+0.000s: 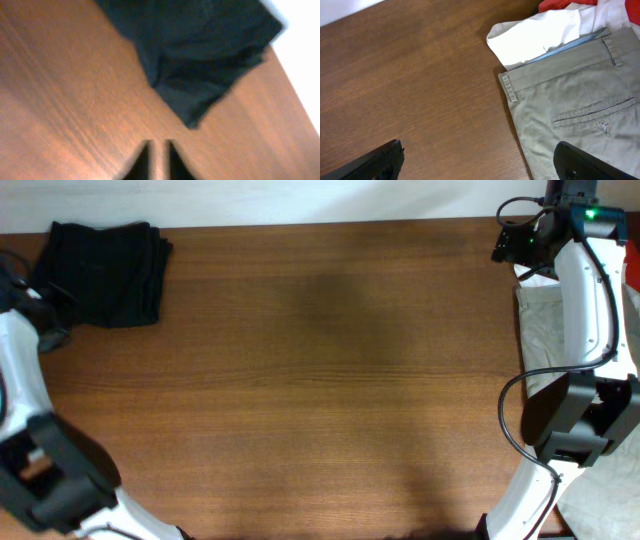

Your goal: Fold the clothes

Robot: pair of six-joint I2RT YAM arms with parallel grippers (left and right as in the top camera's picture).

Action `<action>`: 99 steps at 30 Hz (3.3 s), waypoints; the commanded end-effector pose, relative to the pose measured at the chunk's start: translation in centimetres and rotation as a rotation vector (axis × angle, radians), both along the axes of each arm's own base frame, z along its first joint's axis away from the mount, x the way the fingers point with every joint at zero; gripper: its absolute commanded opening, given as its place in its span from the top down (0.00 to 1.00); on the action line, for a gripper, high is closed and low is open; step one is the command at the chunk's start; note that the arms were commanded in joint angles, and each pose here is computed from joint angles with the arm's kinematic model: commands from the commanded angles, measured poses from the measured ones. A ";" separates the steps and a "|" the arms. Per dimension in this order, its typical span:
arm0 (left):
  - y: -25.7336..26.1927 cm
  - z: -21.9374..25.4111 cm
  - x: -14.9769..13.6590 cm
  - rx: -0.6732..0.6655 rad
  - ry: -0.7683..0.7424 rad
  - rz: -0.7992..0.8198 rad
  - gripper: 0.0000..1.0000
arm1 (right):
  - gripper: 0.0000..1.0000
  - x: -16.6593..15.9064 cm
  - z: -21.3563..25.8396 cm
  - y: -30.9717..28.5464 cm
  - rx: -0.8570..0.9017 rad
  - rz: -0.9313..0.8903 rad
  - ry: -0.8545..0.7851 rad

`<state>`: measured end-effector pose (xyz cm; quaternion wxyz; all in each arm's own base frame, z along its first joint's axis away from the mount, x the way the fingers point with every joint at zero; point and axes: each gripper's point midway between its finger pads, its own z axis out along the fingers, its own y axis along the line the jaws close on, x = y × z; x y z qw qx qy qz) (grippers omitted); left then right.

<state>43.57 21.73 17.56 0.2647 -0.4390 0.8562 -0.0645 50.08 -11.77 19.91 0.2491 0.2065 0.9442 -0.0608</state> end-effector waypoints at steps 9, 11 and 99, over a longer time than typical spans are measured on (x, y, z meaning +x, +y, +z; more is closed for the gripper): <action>-18.0 18.3 -22.7 -0.170 -0.179 -0.144 0.01 | 0.01 0.1 1.0 0.0 -0.011 -0.009 -0.023; -19.2 18.8 -25.8 -0.132 -0.191 -0.132 0.00 | 0.01 0.1 1.0 0.0 -0.011 -0.009 -0.023; -20.8 -1.9 -19.0 0.832 -0.788 -0.599 0.01 | 0.01 -26.8 0.0 12.0 0.016 0.296 -0.905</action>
